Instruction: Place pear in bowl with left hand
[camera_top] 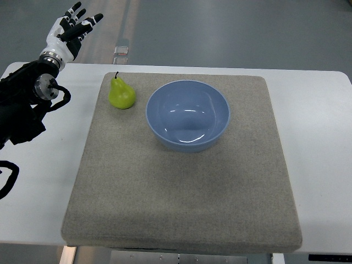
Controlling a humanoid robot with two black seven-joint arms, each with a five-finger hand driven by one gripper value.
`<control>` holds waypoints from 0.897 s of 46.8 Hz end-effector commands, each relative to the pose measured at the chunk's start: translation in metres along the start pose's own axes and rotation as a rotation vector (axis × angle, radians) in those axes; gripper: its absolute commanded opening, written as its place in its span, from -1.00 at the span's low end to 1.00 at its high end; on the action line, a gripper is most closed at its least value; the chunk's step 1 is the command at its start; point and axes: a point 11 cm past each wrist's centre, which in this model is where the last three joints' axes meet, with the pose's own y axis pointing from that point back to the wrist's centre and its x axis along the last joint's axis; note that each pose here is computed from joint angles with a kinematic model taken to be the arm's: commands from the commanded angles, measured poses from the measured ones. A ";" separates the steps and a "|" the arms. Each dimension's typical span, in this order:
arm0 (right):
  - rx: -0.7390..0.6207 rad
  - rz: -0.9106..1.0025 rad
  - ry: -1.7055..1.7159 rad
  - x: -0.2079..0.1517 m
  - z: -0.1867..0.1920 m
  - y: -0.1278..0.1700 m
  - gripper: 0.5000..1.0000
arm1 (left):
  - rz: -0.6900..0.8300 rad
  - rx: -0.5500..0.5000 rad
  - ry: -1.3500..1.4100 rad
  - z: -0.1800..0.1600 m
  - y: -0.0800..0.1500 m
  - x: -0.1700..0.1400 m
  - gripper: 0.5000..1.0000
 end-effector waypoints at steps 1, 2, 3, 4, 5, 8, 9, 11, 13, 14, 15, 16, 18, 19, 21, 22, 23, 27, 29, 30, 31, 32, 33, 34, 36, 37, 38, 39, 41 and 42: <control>0.000 0.000 0.000 0.000 0.000 0.000 0.70 | 0.004 0.005 -0.002 -0.002 0.001 0.001 0.97; 0.000 0.000 0.000 0.000 0.000 0.000 0.70 | 0.004 0.005 -0.002 -0.002 0.001 0.001 0.97; 0.000 0.000 0.000 0.000 0.000 0.000 0.70 | 0.005 0.006 -0.002 -0.003 0.001 0.002 0.97; 0.000 0.000 0.000 0.000 0.000 0.000 0.70 | 0.005 0.006 -0.002 -0.003 0.001 0.002 0.97; -0.001 0.000 0.000 0.000 0.000 0.000 0.70 | 0.005 0.006 -0.002 -0.003 0.001 0.002 0.97; 0.000 0.000 0.000 0.000 0.000 0.000 0.70 | 0.005 0.006 -0.002 -0.003 0.001 0.002 0.98; 0.000 0.000 0.000 0.000 0.000 0.000 0.70 | 0.007 0.006 -0.002 -0.003 0.002 0.003 0.97; 0.000 0.000 0.000 0.000 0.000 0.000 0.70 | 0.008 0.008 -0.002 -0.004 0.002 0.004 0.97; 0.000 0.000 0.000 0.000 0.000 0.000 0.70 | 0.009 0.009 -0.002 -0.005 0.002 0.004 0.97; -0.001 0.000 0.000 0.000 0.000 0.000 0.70 | 0.010 0.010 -0.004 -0.005 0.002 0.004 0.97; -0.001 0.000 0.000 0.000 0.000 0.000 0.70 | 0.006 0.009 -0.002 -0.004 0.002 0.004 0.97; 0.000 0.000 0.000 0.000 0.000 0.000 0.70 | 0.010 0.009 -0.003 -0.004 0.004 0.008 0.97; -0.001 0.000 0.000 0.000 0.000 0.000 0.70 | 0.028 0.008 -0.011 -0.002 0.006 0.019 0.97; 0.000 0.000 0.000 0.000 0.000 0.000 0.70 | 0.033 0.008 -0.013 -0.002 0.007 0.021 0.98; 0.000 0.000 0.000 0.000 0.000 0.000 0.70 | 0.039 0.008 -0.018 -0.001 0.007 0.024 0.97; 0.000 0.000 0.000 0.000 0.000 0.000 0.70 | 0.038 0.008 -0.016 -0.001 0.007 0.023 0.97; 0.000 0.000 0.000 0.000 0.000 0.000 0.70 | 0.033 0.007 -0.013 -0.001 0.007 0.022 0.97; 0.000 0.000 0.000 0.000 0.000 0.000 0.70 | 0.036 0.007 -0.015 -0.001 0.007 0.023 0.97; -0.001 0.000 0.000 0.000 0.000 0.000 0.69 | 0.038 0.007 -0.017 0.000 0.008 0.025 0.97; -0.001 0.000 0.000 0.000 0.000 0.000 0.70 | 0.039 0.006 -0.018 0.000 0.008 0.025 0.97; -0.001 0.000 0.000 0.000 0.000 0.000 0.69 | 0.038 0.007 -0.021 0.000 0.008 0.025 0.97; 0.000 0.000 0.000 0.000 0.000 0.000 0.70 | 0.039 0.007 -0.024 0.000 0.008 0.026 0.97; 0.000 0.000 0.000 0.000 0.000 0.000 0.70 | 0.037 0.008 -0.025 0.000 0.008 0.026 0.97; 0.000 0.000 0.000 0.000 0.000 0.000 0.70 | 0.037 0.008 -0.029 0.001 0.008 0.026 0.97; -0.001 0.000 0.000 0.000 0.000 0.000 0.70 | 0.036 0.007 -0.033 0.002 0.008 0.026 0.97; -0.001 0.000 0.000 0.000 0.000 0.000 0.70 | 0.036 0.006 -0.033 0.002 0.007 0.026 0.97; 0.000 0.000 0.000 0.000 0.000 0.000 0.70 | 0.038 0.005 -0.031 0.003 0.008 0.027 0.97; 0.000 0.000 0.000 0.000 0.000 0.000 0.70 | 0.035 0.005 -0.029 0.003 0.008 0.027 0.97; -0.001 0.000 0.000 0.000 0.000 0.000 0.70 | 0.028 0.004 -0.036 0.005 0.008 0.029 0.98; 0.000 0.000 0.000 0.000 0.000 0.000 0.70 | 0.025 0.007 -0.042 0.005 0.008 0.029 0.97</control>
